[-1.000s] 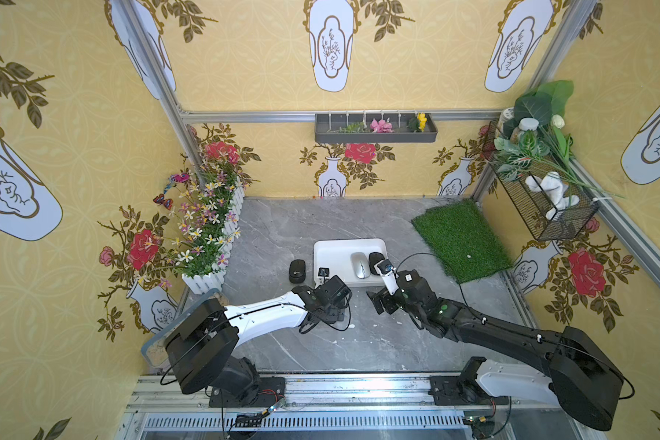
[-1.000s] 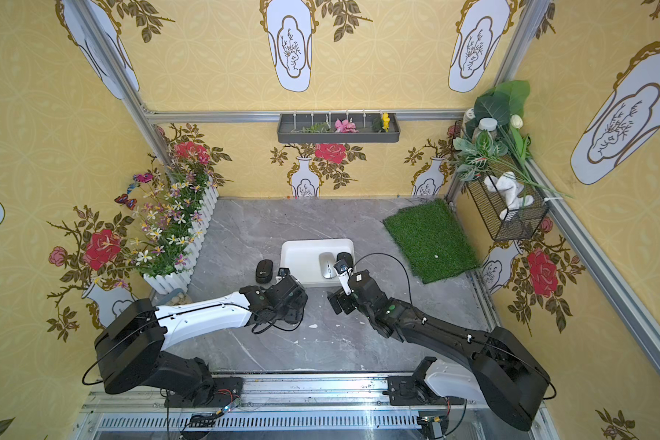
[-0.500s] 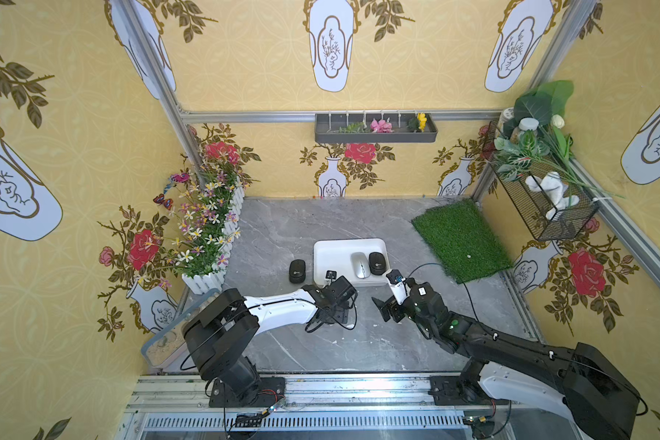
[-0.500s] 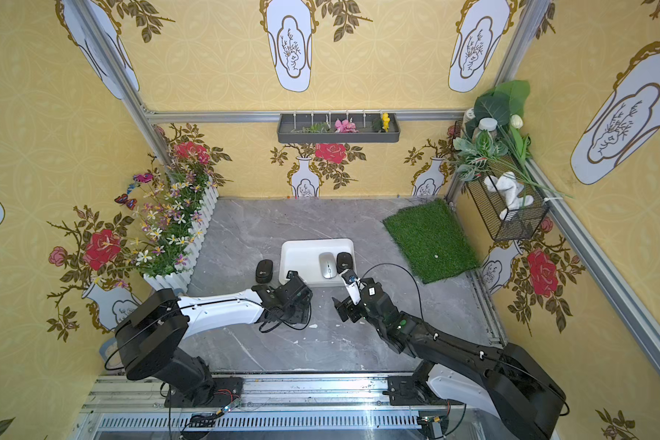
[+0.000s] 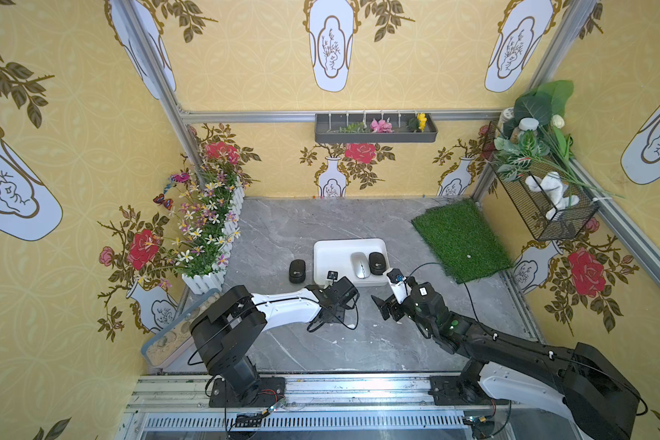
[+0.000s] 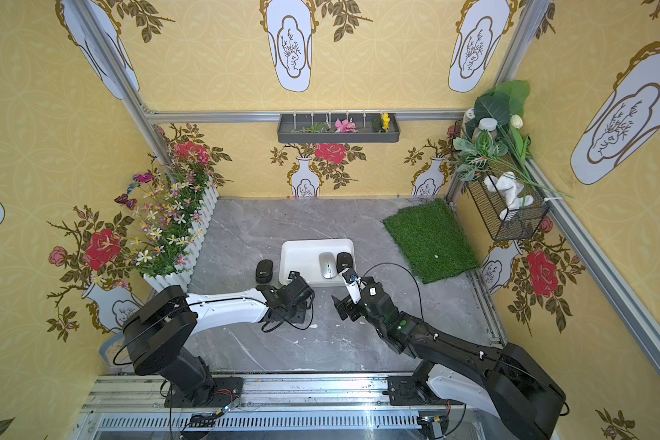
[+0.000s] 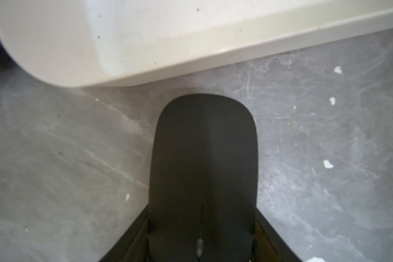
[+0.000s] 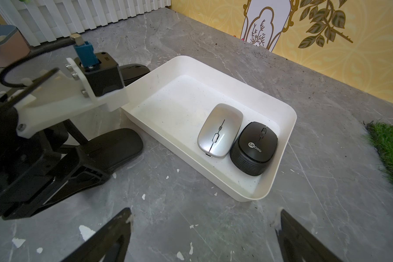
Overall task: Put the mouse in the storage box
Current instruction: Pick up the mouse from the center of the board.
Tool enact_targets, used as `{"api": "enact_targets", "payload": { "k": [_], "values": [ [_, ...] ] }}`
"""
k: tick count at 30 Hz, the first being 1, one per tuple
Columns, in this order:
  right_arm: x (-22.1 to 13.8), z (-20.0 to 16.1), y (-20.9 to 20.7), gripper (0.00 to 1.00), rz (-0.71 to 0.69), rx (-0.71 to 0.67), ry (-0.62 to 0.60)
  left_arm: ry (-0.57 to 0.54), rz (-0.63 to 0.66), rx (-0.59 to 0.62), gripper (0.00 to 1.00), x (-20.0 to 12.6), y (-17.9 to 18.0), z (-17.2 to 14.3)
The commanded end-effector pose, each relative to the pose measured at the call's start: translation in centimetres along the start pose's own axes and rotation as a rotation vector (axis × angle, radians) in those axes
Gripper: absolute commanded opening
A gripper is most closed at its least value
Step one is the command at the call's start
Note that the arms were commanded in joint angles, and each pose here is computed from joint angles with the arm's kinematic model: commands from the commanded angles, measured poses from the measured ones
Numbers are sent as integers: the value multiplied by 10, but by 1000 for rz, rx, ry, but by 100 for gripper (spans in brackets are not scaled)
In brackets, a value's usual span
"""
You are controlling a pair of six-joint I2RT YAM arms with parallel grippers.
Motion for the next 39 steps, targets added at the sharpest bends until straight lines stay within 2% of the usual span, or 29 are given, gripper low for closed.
{"api": "enact_targets", "payload": {
  "k": [1, 19, 25, 30, 35, 39],
  "values": [
    [2, 8, -3, 97, -18, 3, -30, 26, 0, 4, 59, 4, 1, -5],
    [5, 7, -3, 97, -20, 3, -15, -24, -17, 1, 43, -14, 0, 2],
    [5, 7, -3, 97, -22, 3, -14, -58, -25, 8, 42, -29, -8, 10],
    [5, 7, -5, 97, -30, 6, -15, -90, -71, -25, 42, -53, -18, 25],
    [1, 8, -7, 97, -43, 9, -29, -186, -128, -43, 42, -80, -32, 52],
    [0, 9, -8, 97, -48, 10, -40, -207, -140, -36, 41, -79, -45, 82]
  ]
}}
Point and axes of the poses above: each gripper's point midway between its finger pads, its own x axis out along the fingers, its own y axis along the line the jaws close on, z = x × y, the point moved 3 cm from there along -x, back along the fingers, and after that the axes turned 13 degrees about -x, right-handed, at the moved point
